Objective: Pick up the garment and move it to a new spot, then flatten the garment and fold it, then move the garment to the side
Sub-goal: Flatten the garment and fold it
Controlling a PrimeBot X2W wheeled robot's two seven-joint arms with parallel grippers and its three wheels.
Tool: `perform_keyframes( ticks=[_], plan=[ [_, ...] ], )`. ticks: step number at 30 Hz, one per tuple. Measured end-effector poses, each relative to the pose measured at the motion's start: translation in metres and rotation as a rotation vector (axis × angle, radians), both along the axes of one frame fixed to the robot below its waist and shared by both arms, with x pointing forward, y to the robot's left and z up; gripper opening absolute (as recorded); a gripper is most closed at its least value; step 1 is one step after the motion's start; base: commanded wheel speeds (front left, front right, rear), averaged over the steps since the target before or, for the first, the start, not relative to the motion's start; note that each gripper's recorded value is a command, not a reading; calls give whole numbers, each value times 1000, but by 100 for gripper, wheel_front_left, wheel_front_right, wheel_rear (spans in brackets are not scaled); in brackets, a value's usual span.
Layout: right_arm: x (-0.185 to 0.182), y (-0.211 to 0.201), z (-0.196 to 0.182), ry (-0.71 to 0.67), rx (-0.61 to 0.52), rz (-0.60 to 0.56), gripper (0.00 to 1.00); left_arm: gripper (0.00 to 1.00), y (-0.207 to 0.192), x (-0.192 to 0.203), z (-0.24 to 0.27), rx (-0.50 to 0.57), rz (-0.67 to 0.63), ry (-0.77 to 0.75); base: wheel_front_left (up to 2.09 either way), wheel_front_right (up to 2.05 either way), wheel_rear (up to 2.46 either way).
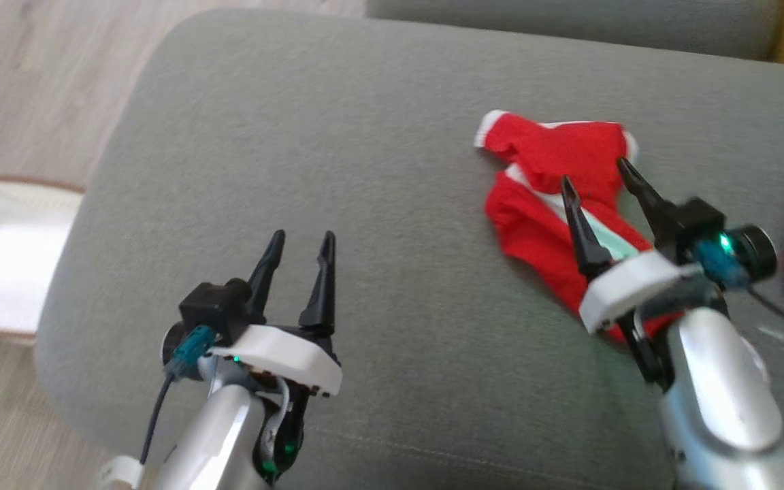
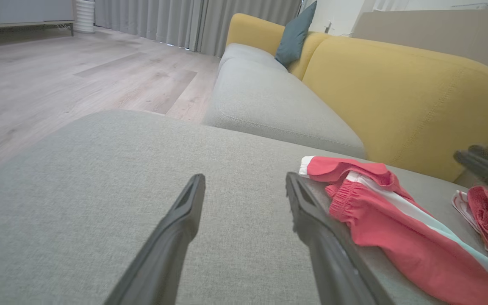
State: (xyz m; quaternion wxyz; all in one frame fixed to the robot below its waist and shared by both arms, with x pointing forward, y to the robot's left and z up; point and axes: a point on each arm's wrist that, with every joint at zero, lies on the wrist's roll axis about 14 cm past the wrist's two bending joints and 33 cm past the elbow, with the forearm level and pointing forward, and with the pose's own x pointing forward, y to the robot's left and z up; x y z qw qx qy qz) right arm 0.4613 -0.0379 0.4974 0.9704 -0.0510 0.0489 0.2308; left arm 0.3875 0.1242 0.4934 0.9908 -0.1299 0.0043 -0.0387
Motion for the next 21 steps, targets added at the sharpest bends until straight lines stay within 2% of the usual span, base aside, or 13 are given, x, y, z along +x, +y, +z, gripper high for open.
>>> perform_keyframes(
  ticks=[6,11,12,13,21],
  plan=[
    [23,23,-35,97,-100,63,100,100,19,-5,-7,-4,65,29,0,0,0],
    [30,24,-62,179,-132,58,100,100,28,-9,-12,-4,97,47,0,0,0],
    [30,24,-65,192,-133,56,43,100,30,-10,-12,-2,103,49,0,0,0],
    [31,23,-67,199,-128,50,0,100,31,-10,-13,-1,110,51,0,0,0],
    [46,14,-51,177,-27,-16,0,100,27,-8,-12,-3,98,49,0,0,0]
  ],
)
